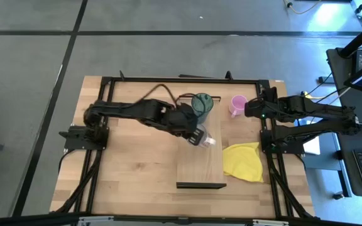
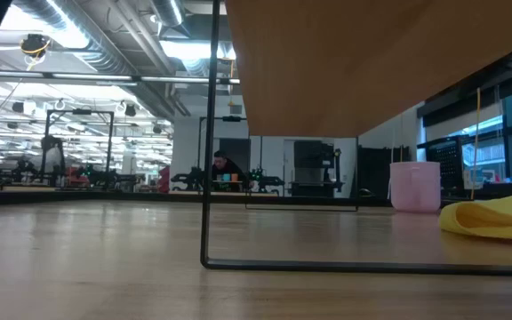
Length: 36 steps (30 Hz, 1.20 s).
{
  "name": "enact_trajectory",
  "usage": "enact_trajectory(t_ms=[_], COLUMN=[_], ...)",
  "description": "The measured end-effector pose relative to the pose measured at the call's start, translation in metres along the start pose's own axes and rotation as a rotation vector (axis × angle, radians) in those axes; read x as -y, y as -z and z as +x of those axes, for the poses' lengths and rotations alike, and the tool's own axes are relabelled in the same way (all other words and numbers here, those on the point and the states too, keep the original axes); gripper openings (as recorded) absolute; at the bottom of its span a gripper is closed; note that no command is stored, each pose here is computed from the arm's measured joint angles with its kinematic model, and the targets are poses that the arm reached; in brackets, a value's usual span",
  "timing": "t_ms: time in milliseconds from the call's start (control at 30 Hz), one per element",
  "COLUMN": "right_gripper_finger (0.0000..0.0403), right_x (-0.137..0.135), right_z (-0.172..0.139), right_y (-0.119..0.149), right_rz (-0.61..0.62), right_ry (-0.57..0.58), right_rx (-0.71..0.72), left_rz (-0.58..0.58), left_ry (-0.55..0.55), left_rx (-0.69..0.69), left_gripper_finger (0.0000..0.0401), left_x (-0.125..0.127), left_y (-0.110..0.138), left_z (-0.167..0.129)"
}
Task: Stack small to large cups/mugs on shelf
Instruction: Put the white patterned mug on the shelf
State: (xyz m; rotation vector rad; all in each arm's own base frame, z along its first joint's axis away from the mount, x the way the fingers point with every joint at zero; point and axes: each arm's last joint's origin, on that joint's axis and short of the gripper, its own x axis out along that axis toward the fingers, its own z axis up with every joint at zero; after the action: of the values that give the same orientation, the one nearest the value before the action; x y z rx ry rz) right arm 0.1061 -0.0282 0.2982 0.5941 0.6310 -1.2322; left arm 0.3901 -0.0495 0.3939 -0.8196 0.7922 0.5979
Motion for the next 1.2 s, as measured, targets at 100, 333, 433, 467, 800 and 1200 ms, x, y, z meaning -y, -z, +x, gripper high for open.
enact_trajectory(t_ms=[100,333,433,467,800,1200], right_gripper_finger=[0.0194,0.0194,0.0194,0.0194,0.0180,0.0015], right_x=[0.001,-0.008,-0.017,-0.020,-0.038,-0.050], right_z=[-0.001,-0.008,-0.013,-0.014,-0.011,-0.019], right_y=[0.000,-0.008,-0.014,-0.015,-0.011,-0.012], right_rz=[-0.050,-0.080,-0.092,-0.099,-0.150,-0.178], right_ry=[-0.023,-0.218,-0.355,-0.400,-0.580,-0.826], right_rx=[-0.023,0.040,0.056,0.052,-0.124,-0.230], left_rz=[-0.020,-0.084,-0.108,-0.106,-0.118,-0.107], left_ry=[-0.039,-0.059,-0.097,-0.116,-0.162,-0.157], left_rx=[-0.031,-0.037,-0.038,-0.047,-0.057,-0.077], left_gripper_finger=[0.0016,0.0016,0.0016,0.0016,0.0016,0.0017], left_x=[0.001,-0.001,-0.006,-0.008,-0.012,-0.013], left_y=[0.002,-0.002,-0.004,-0.003,-0.002,-0.005], left_z=[0.020,0.030,0.030,0.030,0.032,0.034])
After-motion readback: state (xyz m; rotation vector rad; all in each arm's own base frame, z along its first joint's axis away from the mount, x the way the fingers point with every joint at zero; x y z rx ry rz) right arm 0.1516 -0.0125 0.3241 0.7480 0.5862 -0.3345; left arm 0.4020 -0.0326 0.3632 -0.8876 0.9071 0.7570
